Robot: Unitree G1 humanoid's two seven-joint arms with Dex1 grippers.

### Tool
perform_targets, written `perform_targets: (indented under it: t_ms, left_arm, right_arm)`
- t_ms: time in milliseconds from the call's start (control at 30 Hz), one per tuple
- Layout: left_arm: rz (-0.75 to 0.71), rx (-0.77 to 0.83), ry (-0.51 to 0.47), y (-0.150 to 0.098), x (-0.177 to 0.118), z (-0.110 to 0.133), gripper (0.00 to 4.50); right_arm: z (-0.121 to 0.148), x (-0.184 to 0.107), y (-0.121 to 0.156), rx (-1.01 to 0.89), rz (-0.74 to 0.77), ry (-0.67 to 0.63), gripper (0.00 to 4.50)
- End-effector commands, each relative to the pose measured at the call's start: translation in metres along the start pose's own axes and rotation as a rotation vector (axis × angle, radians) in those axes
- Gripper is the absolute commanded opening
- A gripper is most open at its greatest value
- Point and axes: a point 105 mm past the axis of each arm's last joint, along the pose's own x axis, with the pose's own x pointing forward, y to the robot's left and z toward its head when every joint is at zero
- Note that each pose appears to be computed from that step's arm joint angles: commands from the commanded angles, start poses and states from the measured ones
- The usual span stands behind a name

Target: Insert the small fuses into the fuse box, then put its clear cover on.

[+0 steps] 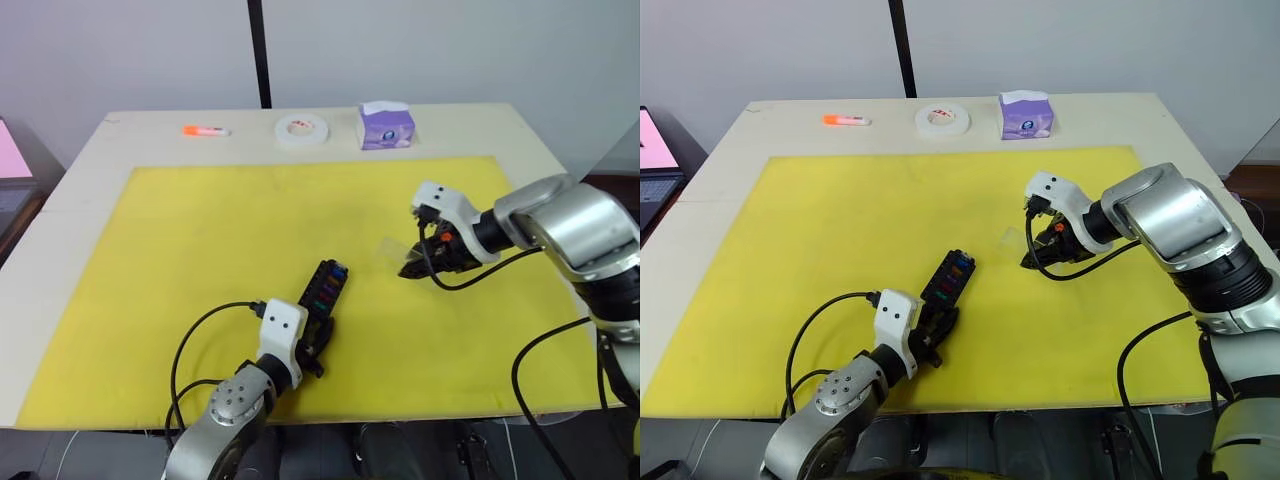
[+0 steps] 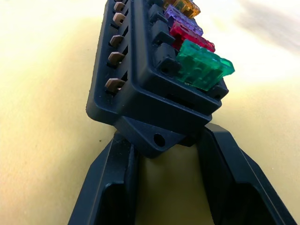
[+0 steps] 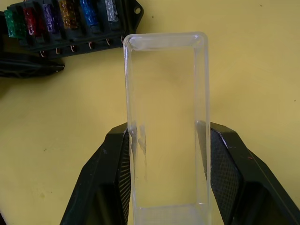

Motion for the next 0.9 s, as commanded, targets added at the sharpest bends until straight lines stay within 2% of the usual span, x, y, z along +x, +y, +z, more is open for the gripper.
perform_targets:
  t_ms: [33,133,267,633,767,900]
  left_arm:
    - [0.119,0.032,0.106,0.042,-0.008,-0.021,1.84]
    - [0.122,0.006,0.102,0.047,-0.013,-0.021,2.36]
    - [0.121,0.085,0.097,0.051,-0.021,-0.017,3.59]
    - [0.255,0.219,0.006,0.067,-0.036,-0.007,3.59]
    - [0.259,0.191,0.000,0.062,-0.048,-0.012,4.40]
    - [0.277,0.222,-0.015,0.064,-0.057,-0.011,4.48]
  right_arm:
    - [0.006,-0.012,0.000,-0.023,-0.028,-0.042,1.89]
    - [0.005,-0.011,-0.001,-0.018,-0.034,-0.049,1.89]
    - [0.004,-0.010,0.000,-0.015,-0.031,-0.056,1.89]
    - [0.002,-0.010,0.005,-0.023,-0.008,-0.062,1.89]
    - [0.002,-0.010,0.008,-0.033,0.005,-0.064,1.89]
    - [0.005,-0.010,0.021,-0.101,0.075,-0.075,1.89]
